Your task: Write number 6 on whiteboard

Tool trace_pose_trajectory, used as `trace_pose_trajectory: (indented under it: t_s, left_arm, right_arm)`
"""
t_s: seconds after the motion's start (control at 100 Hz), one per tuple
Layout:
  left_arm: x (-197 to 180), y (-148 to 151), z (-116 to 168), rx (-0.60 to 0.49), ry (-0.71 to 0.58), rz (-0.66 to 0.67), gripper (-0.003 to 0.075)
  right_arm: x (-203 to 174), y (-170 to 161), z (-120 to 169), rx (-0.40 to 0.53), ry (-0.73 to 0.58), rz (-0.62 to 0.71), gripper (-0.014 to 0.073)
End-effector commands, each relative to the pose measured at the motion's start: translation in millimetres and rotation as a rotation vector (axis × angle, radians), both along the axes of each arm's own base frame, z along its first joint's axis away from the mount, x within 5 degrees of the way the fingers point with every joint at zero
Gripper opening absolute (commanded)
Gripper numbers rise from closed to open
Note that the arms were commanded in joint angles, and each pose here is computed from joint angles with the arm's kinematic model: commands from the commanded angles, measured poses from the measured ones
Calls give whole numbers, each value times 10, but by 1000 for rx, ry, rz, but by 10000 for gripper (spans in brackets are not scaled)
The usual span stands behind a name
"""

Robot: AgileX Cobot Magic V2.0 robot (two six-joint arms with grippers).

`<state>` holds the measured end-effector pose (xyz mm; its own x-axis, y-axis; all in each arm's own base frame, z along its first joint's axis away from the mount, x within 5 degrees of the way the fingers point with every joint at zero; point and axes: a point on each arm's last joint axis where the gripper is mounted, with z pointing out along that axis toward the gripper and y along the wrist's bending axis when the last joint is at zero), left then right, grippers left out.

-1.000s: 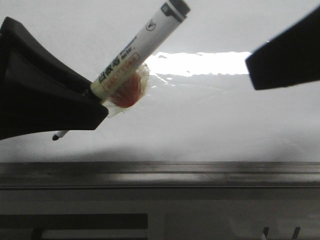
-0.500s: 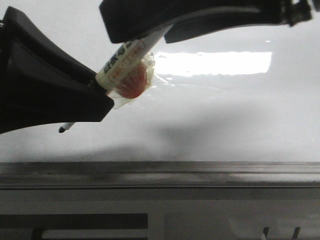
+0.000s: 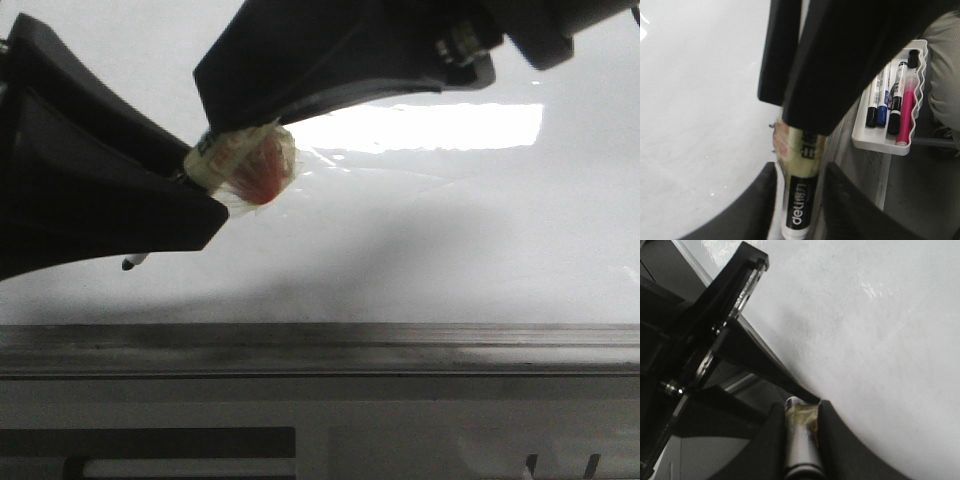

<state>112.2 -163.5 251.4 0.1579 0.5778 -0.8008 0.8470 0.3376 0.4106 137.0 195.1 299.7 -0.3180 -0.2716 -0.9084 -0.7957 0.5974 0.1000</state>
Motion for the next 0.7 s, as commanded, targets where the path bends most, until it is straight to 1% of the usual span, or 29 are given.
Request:
trace_pose_trajectory:
  t_s: [0.0,0.04,0.07,0.1,0.2,0.28,0.34,0.42,0.45,0.56,0.69]
  left_arm:
    - [-9,-61,209,-140,-17,-10,426]
    - [-13,-53,222,-157,-4,0,497]
    - [-19,-41,240,-172,1,6,523]
    - [-31,-19,267,-189,7,14,532]
    - [-84,86,354,-249,58,59,518]
    - [-132,202,428,-294,97,98,504]
    - [-167,292,506,-345,87,113,494]
    - [-190,393,611,-410,43,127,473]
    - [-193,433,638,-425,30,138,463]
    - [-122,549,672,-455,13,225,402]
    - [-23,649,679,-470,-5,320,398]
  right_arm:
    - [26,21,192,81,-74,-7,-64]
    - [28,21,196,84,-76,-8,-64]
    - [28,21,196,85,-77,-8,-64]
    - [28,21,196,85,-77,-8,-64]
    - [21,10,197,92,-53,-15,-64]
    - [5,-52,251,104,-61,-23,-64]
    - [14,-119,304,125,-68,-45,-64]
    - [23,-202,398,171,-64,-80,-64]
    - [34,-229,428,171,-61,-90,-64]
    - [118,-284,546,153,-58,-123,-64]
    - [232,-325,673,160,-82,-167,-64]
